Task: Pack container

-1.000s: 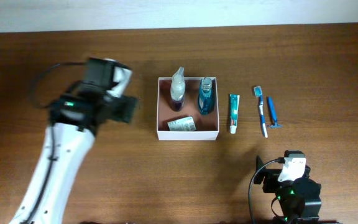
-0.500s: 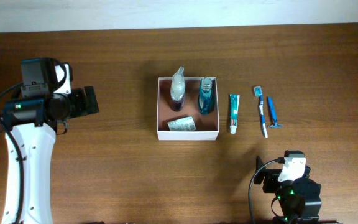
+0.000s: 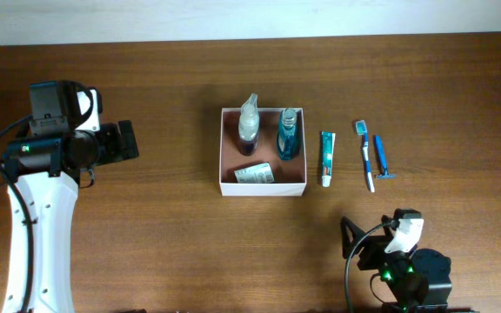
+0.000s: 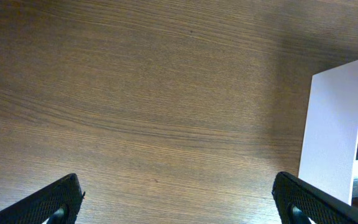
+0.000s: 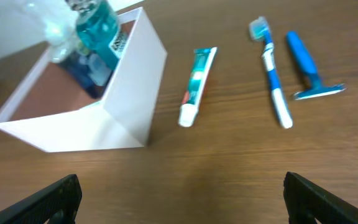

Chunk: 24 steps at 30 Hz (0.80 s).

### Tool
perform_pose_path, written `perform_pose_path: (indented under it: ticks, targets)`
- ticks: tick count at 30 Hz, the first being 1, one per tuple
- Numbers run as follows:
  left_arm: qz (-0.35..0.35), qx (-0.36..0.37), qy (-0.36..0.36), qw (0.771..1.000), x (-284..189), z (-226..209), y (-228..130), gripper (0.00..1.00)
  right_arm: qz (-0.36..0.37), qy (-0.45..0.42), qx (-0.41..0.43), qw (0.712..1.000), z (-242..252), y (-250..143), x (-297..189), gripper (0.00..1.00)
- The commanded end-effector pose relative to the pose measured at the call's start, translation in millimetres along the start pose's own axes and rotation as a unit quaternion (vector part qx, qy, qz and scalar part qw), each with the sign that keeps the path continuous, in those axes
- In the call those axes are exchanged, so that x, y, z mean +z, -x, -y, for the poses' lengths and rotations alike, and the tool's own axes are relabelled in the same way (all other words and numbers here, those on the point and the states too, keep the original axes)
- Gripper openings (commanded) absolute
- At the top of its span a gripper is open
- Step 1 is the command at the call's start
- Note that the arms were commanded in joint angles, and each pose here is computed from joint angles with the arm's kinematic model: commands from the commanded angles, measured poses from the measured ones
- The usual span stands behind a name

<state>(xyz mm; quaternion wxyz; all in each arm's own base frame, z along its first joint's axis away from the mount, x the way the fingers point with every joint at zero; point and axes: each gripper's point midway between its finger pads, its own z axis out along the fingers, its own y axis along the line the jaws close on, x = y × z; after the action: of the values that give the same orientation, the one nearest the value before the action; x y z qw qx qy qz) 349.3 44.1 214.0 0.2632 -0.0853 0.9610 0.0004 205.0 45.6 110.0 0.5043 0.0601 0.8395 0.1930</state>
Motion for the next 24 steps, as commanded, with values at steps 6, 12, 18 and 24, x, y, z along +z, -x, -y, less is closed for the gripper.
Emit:
perform_pose_path:
  ticks: [6,12,18,24]
  targets:
    - [0.013,-0.004,-0.007,1.000,-9,2,4,1.00,-0.004,-0.047,0.034,0.998,-8,59,-17,0.99]
    - [0.013,-0.004,-0.007,1.000,-9,2,4,1.00,-0.154,-0.138,0.021,0.978,-2,109,1,0.99]
    - [0.013,-0.004,-0.007,1.000,-9,2,4,1.00,-0.303,-0.095,0.073,0.946,-27,133,52,0.99]
    - [0.013,-0.004,-0.007,1.000,-9,2,4,1.00,-0.423,-0.100,0.103,0.895,-13,74,111,0.99]
